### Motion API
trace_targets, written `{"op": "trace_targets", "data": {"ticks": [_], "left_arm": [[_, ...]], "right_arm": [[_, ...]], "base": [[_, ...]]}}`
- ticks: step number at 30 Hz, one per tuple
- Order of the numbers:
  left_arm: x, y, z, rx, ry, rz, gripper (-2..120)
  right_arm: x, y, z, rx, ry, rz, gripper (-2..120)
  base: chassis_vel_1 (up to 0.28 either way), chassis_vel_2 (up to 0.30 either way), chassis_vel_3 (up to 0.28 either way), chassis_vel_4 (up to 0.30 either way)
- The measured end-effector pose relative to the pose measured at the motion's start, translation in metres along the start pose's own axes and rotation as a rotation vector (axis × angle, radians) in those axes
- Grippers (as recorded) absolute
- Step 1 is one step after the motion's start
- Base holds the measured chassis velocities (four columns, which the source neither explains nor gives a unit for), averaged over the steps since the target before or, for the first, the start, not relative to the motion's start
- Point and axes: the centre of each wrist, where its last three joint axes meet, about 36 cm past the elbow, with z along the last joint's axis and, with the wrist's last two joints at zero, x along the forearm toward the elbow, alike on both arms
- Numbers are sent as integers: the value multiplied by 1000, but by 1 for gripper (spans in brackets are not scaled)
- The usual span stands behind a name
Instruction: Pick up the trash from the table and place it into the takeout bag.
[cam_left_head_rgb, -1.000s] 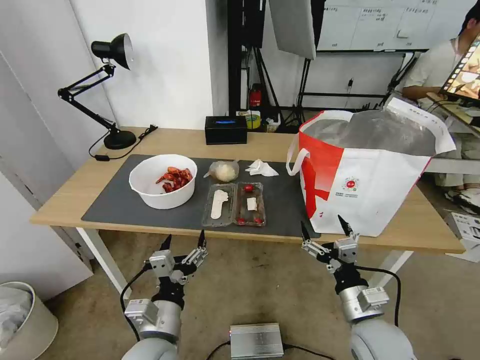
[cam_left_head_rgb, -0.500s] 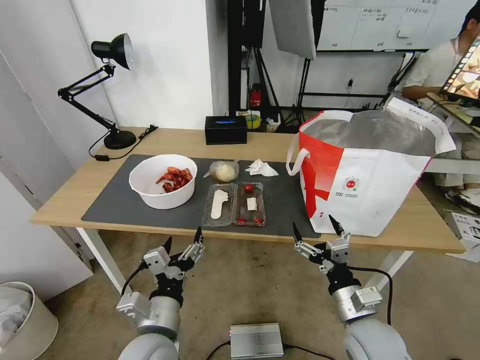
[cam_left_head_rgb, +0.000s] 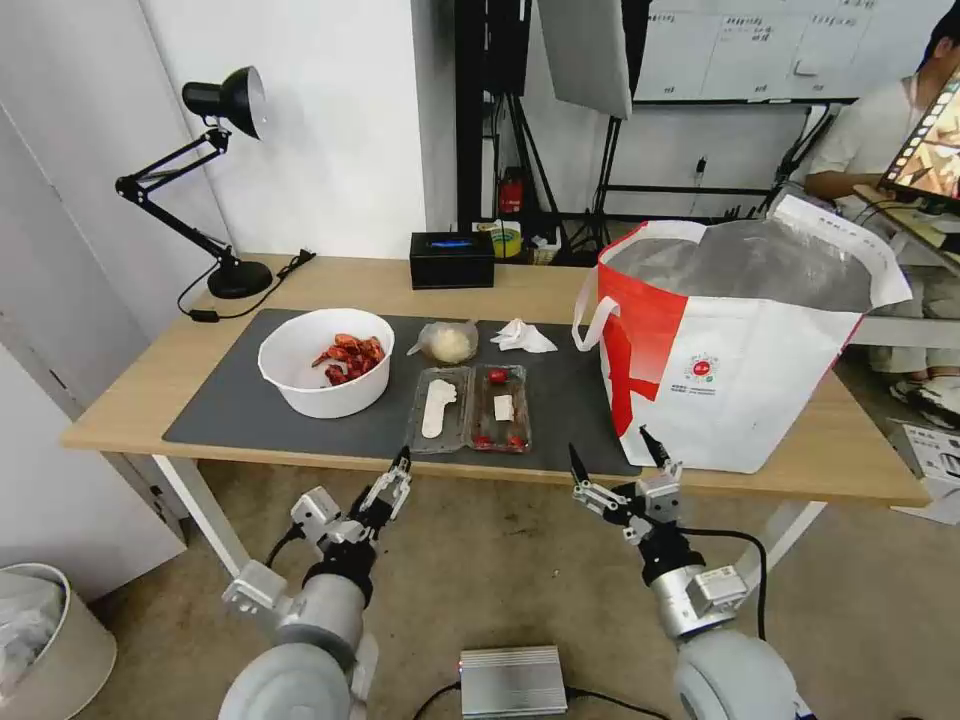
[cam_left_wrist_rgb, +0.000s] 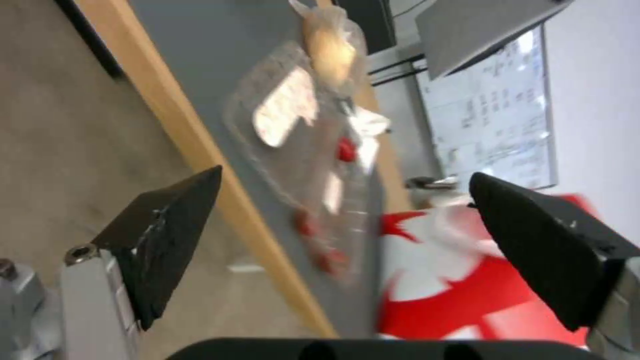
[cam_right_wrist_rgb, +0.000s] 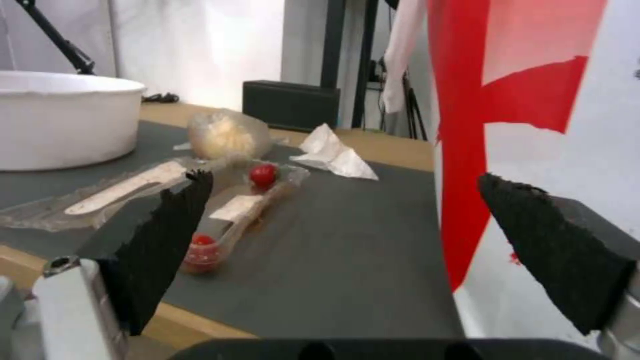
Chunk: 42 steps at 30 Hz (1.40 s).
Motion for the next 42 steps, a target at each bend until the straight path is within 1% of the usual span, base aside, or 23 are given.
{"op": "trace_targets", "data": {"ticks": [1, 2, 3, 5, 6, 8, 11, 14, 16, 18, 20, 22, 23, 25, 26, 28, 34, 42], "left_arm": [[0, 0, 0, 0, 0, 0, 100], [-1, -3, -2, 39, 19, 1, 100], [-2, -5, -2, 62, 34, 2, 100], [-3, -6, -3, 75, 42, 3, 100], [-7, -6, -2, 98, 62, 1, 100], [-8, -6, -2, 100, 64, 2, 100], [-21, -4, 1, 120, 97, 43, 100], [-27, -6, 2, 120, 111, 60, 100], [-29, -6, 2, 119, 114, 63, 100], [-38, -7, 3, 116, 125, 69, 100], [-43, -8, 4, 111, 134, 62, 100], [-56, -8, 8, 97, 165, 24, 100], [-56, -8, 8, 97, 165, 24, 100], [-67, -6, 15, 76, 214, -10, 100], [-67, -6, 15, 76, 214, -10, 100], [-78, -5, 20, 70, 236, -39, 100], [-98, -3, 21, 67, 231, -64, 100], [-111, -7, 8, 65, 173, -70, 100]], "right_arm": [[0, 0, 0, 0, 0, 0, 100], [0, 1, 0, -1, 2, 0, 100], [0, 1, 0, -1, 2, 0, 100], [0, 1, 0, -1, 3, 1, 100], [0, 1, 0, -1, 3, 2, 100], [0, 1, 0, -1, 3, 2, 100], [0, 0, -1, 4, 1, 5, 100], [0, -1, -2, 6, 0, 7, 100], [-1, -1, -2, 6, 0, 7, 100], [-1, -1, -2, 8, -1, 9, 100], [0, 0, -2, 10, 0, 10, 100], [0, 1, -1, 13, 2, 16, 100], [0, 1, -1, 13, 2, 16, 100], [0, 0, 0, 16, 4, 24, 100], [0, 0, 0, 16, 4, 24, 100], [-1, -2, 1, 19, 5, 33, 100], [-1, -4, 3, 21, 10, 42, 100], [0, -3, 5, 24, 14, 52, 100]], "base": [[0, 0, 0, 0], [0, 0, 0, 0], [0, 0, 0, 0], [0, 0, 0, 0], [0, 0, 0, 0], [0, 0, 0, 0], [0, 0, 0, 0], [0, 0, 0, 0], [0, 0, 0, 0], [0, 0, 0, 0], [0, 0, 0, 0], [0, 0, 0, 0], [0, 0, 0, 0], [0, 0, 0, 0], [0, 0, 0, 0], [0, 0, 0, 0], [0, 0, 0, 0], [0, 0, 0, 0]]}}
